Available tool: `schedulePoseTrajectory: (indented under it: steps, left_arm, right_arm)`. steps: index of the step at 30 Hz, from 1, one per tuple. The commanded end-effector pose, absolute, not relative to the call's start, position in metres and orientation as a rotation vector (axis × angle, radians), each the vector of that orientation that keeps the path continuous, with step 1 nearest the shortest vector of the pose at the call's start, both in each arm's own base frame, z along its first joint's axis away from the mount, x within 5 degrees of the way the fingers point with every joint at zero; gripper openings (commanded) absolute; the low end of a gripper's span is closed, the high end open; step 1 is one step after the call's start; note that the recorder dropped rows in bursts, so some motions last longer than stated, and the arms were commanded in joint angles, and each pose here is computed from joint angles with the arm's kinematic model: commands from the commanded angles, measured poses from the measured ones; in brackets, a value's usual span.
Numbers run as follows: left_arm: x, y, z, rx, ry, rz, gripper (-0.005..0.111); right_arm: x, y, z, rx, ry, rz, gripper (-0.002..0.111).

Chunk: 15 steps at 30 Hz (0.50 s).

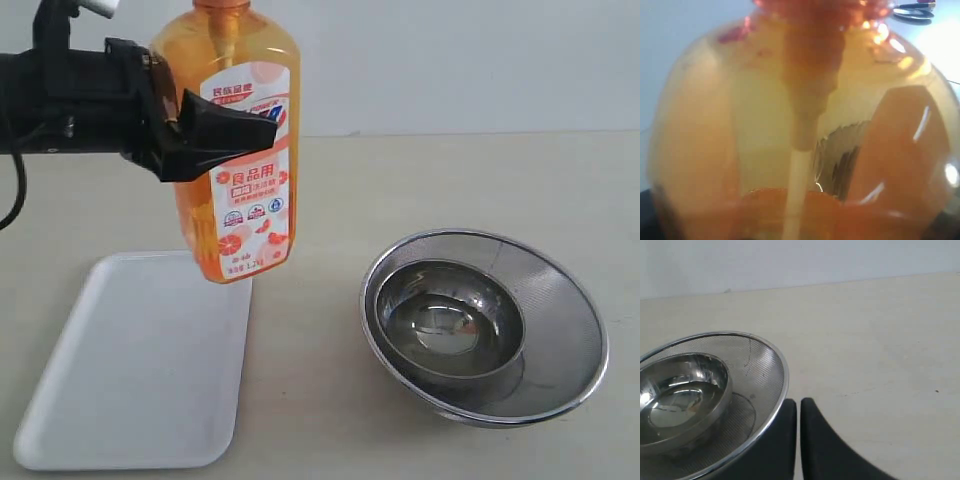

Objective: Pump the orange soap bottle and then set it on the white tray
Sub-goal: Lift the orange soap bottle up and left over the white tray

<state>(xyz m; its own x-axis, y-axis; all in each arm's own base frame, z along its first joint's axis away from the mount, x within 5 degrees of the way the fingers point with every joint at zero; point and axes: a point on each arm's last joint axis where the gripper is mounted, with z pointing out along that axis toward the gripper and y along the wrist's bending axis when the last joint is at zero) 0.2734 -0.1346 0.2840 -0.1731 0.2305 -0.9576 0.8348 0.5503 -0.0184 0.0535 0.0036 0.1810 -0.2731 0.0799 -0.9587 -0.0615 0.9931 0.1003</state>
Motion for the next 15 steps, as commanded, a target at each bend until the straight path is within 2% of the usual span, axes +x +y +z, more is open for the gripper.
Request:
schedulePoseTrajectory:
  steps: [1, 8, 15]
  left_arm:
    - [0.25, -0.127, 0.304, 0.754, 1.716, -0.621, 0.005]
    - [0.241, -0.132, 0.317, 0.625, 1.763, -0.524, 0.005]
    - [0.242, -0.149, 0.31, 0.588, 1.826, -0.521, 0.005]
  right_arm:
    - [0.053, 0.003, 0.182, 0.013, 1.826, 0.13, 0.0]
    - [0.053, 0.003, 0.182, 0.013, 1.826, 0.13, 0.0]
    - [0.053, 0.003, 0.182, 0.013, 1.826, 0.13, 0.0]
